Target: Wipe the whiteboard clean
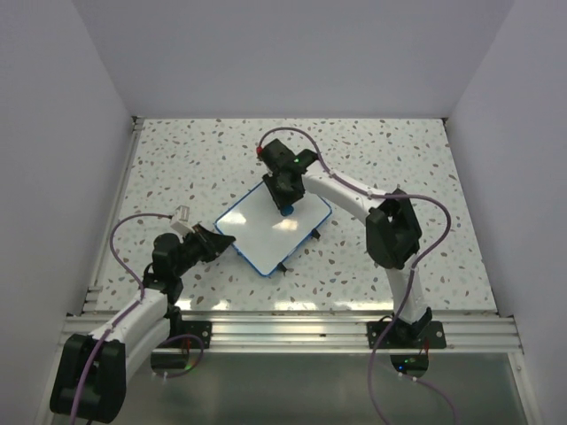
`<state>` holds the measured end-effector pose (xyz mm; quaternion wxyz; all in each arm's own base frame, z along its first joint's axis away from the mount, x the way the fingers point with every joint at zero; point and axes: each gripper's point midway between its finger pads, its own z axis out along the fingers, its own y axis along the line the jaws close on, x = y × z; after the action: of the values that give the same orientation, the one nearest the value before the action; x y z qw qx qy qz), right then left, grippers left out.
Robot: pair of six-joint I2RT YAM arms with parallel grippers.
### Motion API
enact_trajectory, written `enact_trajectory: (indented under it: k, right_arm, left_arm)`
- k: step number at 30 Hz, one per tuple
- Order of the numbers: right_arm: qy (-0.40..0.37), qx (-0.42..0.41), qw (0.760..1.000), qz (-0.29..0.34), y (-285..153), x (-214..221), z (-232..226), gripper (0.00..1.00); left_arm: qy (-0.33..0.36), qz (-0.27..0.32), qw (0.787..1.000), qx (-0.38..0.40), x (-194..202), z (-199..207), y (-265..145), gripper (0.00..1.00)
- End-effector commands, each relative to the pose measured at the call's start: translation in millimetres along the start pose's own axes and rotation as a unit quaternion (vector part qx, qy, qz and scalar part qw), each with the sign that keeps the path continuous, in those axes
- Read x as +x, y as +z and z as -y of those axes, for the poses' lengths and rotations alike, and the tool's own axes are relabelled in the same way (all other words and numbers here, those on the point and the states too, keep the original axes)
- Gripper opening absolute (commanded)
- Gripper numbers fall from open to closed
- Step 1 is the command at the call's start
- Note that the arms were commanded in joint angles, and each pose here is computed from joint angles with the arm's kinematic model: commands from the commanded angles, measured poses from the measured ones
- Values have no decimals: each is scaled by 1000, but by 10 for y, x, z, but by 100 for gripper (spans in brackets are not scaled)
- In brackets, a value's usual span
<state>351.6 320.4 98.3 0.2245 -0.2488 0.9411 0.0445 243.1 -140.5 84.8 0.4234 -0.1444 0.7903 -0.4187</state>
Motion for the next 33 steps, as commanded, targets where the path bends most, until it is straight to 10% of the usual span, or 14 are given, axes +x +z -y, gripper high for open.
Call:
enact_trajectory:
  k: [1,19,33]
  right_arm:
    - [-10,-3,1000,29,-203,-46,0,0]
    - [-65,-103,992,41,-509,338,-1081,0]
    - [28,3,999,33,-69,234,262,0]
  left_arm:
    - [15,-64,996,-67,566,-553,-172,0]
    - [14,-67,995,-71,571,-564,-169,0]
    - [15,-66,995,-68,562,-553,-167,0]
